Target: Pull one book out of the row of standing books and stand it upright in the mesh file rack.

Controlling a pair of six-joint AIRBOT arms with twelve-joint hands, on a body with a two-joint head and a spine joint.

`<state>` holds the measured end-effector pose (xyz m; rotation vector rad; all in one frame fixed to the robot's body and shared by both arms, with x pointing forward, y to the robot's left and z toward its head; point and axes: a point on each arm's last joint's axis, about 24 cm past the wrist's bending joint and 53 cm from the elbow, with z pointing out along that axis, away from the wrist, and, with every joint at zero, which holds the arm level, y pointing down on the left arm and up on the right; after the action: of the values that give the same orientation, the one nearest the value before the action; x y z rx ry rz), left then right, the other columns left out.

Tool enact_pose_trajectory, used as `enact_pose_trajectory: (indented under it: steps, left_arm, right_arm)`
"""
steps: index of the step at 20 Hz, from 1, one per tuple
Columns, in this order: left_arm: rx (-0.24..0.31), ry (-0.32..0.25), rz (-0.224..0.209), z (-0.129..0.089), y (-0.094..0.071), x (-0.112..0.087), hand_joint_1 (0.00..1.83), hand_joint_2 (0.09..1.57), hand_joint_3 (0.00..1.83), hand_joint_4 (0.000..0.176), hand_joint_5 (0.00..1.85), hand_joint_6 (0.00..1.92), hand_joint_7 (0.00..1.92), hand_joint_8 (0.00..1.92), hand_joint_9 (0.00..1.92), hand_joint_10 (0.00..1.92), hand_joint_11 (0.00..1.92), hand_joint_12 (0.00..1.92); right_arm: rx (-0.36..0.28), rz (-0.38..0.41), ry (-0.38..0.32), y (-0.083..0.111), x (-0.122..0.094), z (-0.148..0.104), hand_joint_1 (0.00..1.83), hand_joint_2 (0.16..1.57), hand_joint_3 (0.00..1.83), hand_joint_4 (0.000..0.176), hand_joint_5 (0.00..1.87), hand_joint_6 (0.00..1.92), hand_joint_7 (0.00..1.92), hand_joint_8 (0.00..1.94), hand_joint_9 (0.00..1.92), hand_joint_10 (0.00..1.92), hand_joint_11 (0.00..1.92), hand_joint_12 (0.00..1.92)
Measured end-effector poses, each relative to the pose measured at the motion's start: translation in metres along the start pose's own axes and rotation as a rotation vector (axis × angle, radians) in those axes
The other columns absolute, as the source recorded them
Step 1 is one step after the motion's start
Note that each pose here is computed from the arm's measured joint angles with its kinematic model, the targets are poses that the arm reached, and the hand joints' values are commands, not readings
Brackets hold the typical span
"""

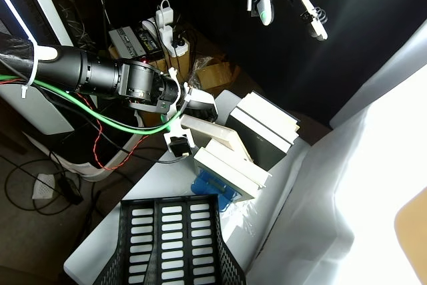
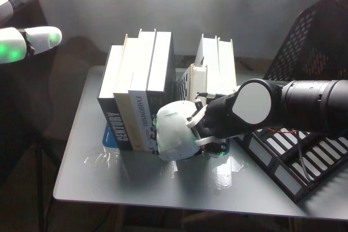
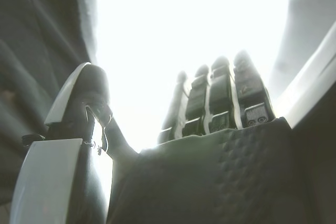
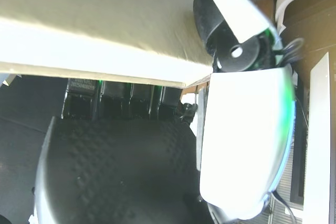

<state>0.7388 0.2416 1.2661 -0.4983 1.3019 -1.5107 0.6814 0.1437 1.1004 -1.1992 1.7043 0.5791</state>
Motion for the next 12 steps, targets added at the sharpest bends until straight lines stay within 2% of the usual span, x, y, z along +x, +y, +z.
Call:
enact_pose_trajectory:
  steps: [1,3,4,5,6,8,9,10,11,12]
  left_arm:
    - [0.000,0.000,0.000,0.000,0.000,0.000,0.48,1.36,0.01,0.013,0.07,0.01,0.00,0.00,0.00,0.00,0.00,0.00]
    - [-0.002,-0.005,-0.004,0.000,0.001,-0.001,0.44,1.37,0.01,0.004,0.07,0.00,0.00,0.00,0.00,0.00,0.00,0.00]
    - [-0.002,-0.007,-0.005,0.000,0.001,-0.002,0.41,1.38,0.01,0.007,0.06,0.00,0.00,0.00,0.00,0.00,0.00,0.00]
    - [-0.004,-0.009,-0.006,-0.001,0.001,-0.002,0.42,1.37,0.01,0.011,0.08,0.01,0.00,0.00,0.00,0.00,0.00,0.00]
    - [-0.006,-0.010,-0.008,-0.001,0.002,-0.002,0.42,1.38,0.01,0.012,0.07,0.00,0.00,0.00,0.00,0.00,0.00,0.00]
    - [-0.009,-0.011,-0.009,-0.002,0.004,-0.002,0.47,1.37,0.00,0.002,0.07,0.00,0.00,0.00,0.00,0.00,0.00,0.00]
    - [-0.009,-0.015,-0.012,-0.002,0.003,-0.003,0.48,1.36,0.00,0.003,0.06,0.00,0.00,0.00,0.00,0.00,0.00,0.00]
    - [-0.009,-0.023,-0.017,-0.002,0.003,-0.005,0.46,1.36,0.00,0.008,0.05,0.00,0.00,0.00,0.00,0.00,0.00,0.00]
    - [-0.010,-0.028,-0.021,-0.002,0.004,-0.007,0.43,1.37,0.01,0.007,0.05,0.00,0.00,0.00,0.00,0.00,0.00,0.00]
    - [-0.010,-0.030,-0.024,-0.002,0.004,-0.006,0.45,1.38,0.01,0.007,0.07,0.01,0.00,0.00,0.00,0.00,0.00,0.00]
  right_arm:
    - [-0.008,-0.003,-0.002,0.003,-0.002,-0.002,1.37,0.89,0.50,0.000,0.86,1.31,1.03,1.07,0.86,1.27,0.60,1.73]
    - [-0.022,0.000,-0.006,0.005,-0.008,-0.007,1.36,1.10,0.11,0.000,0.82,1.35,1.01,0.99,0.77,1.27,0.46,1.73]
    - [-0.028,-0.003,-0.008,0.007,-0.010,-0.008,1.36,1.14,0.03,0.000,0.83,1.32,0.98,0.96,0.78,1.29,0.46,1.69]
    - [-0.036,-0.008,-0.013,0.011,-0.014,-0.009,1.23,1.15,0.01,0.000,0.85,1.30,0.95,0.98,0.75,1.08,0.42,1.68]
    - [-0.052,-0.018,-0.020,0.018,-0.020,-0.010,1.21,1.16,0.00,0.000,0.86,1.29,0.93,1.00,0.73,1.01,0.40,1.70]
    - [-0.080,-0.024,-0.028,0.027,-0.028,-0.015,1.20,1.16,0.00,0.004,0.86,1.27,0.94,1.00,0.74,0.99,0.40,1.71]
    - [-0.090,-0.023,-0.025,0.027,-0.029,-0.020,1.20,1.16,0.00,0.011,0.85,1.26,0.96,1.00,0.76,1.01,0.42,1.72]
    - [-0.093,-0.015,-0.027,0.025,-0.031,-0.024,1.22,1.12,0.00,0.014,0.91,1.16,1.03,0.89,0.82,0.96,0.49,1.68]
    - [-0.096,-0.014,-0.031,0.024,-0.035,-0.028,1.34,1.12,0.00,0.000,0.92,1.13,1.07,0.83,0.83,1.20,0.55,1.68]
    - [-0.106,-0.010,-0.036,0.025,-0.041,-0.032,1.37,1.11,0.00,0.000,0.91,1.12,1.08,0.82,0.84,1.25,0.58,1.69]
